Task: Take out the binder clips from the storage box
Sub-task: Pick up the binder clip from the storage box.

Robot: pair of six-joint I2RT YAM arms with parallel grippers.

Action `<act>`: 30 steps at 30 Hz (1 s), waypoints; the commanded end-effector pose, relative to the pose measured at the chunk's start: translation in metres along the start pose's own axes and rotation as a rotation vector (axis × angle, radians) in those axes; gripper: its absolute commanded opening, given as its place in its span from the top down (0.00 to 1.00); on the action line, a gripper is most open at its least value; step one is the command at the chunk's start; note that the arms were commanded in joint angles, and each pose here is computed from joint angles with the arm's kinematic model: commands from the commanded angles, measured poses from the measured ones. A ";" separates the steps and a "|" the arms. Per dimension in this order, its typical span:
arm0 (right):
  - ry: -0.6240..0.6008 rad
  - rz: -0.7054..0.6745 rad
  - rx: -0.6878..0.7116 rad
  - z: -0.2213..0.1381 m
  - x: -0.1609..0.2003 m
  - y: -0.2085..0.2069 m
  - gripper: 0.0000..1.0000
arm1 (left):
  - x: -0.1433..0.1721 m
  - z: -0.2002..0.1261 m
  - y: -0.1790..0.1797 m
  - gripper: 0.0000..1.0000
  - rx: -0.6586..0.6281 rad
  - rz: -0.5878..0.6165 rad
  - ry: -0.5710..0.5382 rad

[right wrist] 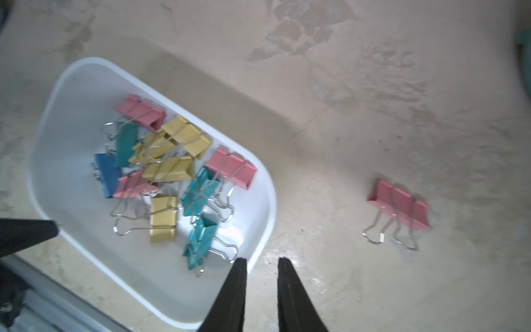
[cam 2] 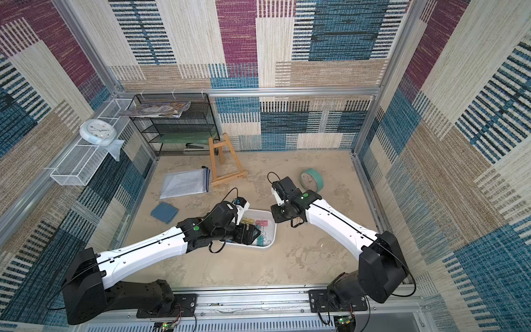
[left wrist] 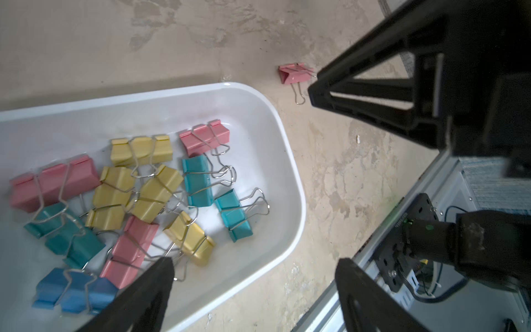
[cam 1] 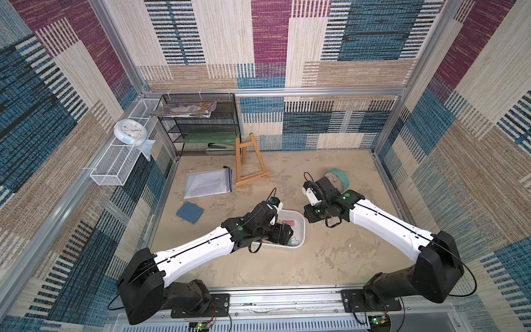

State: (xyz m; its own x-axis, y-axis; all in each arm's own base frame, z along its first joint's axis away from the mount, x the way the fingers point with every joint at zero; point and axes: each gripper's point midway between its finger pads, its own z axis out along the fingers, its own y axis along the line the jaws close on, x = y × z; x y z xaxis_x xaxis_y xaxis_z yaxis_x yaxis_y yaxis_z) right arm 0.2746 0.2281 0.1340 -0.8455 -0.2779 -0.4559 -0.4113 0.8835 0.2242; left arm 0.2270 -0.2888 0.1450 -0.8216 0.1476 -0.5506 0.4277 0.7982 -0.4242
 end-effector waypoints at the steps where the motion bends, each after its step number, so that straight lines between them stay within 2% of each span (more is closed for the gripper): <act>1: -0.049 0.059 -0.185 0.007 -0.014 0.040 0.75 | -0.012 -0.006 0.005 0.08 -0.024 -0.051 -0.083; 11: 0.023 0.203 -0.047 0.055 0.001 0.031 0.66 | -0.006 -0.010 0.017 0.08 -0.088 0.001 -0.061; 14: 0.031 0.197 -0.070 0.062 0.001 0.035 0.64 | -0.006 -0.010 0.019 0.08 -0.101 0.011 -0.059; 19: 0.090 0.208 -0.010 0.079 0.009 0.025 0.64 | -0.008 -0.009 0.019 0.08 -0.113 0.035 -0.050; 30: 0.133 0.266 -0.047 0.093 0.021 0.031 0.69 | -0.010 -0.006 0.019 0.09 -0.127 0.062 -0.038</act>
State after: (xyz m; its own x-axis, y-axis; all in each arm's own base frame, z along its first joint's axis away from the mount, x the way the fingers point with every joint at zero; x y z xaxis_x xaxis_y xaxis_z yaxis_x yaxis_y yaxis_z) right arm 0.2796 0.2826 0.0553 -0.9520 -0.1157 -0.2835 -0.2123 0.9166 0.3388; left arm 0.2392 -0.2722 0.1457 -0.7896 0.1621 -0.5918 0.4127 0.8541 -0.3167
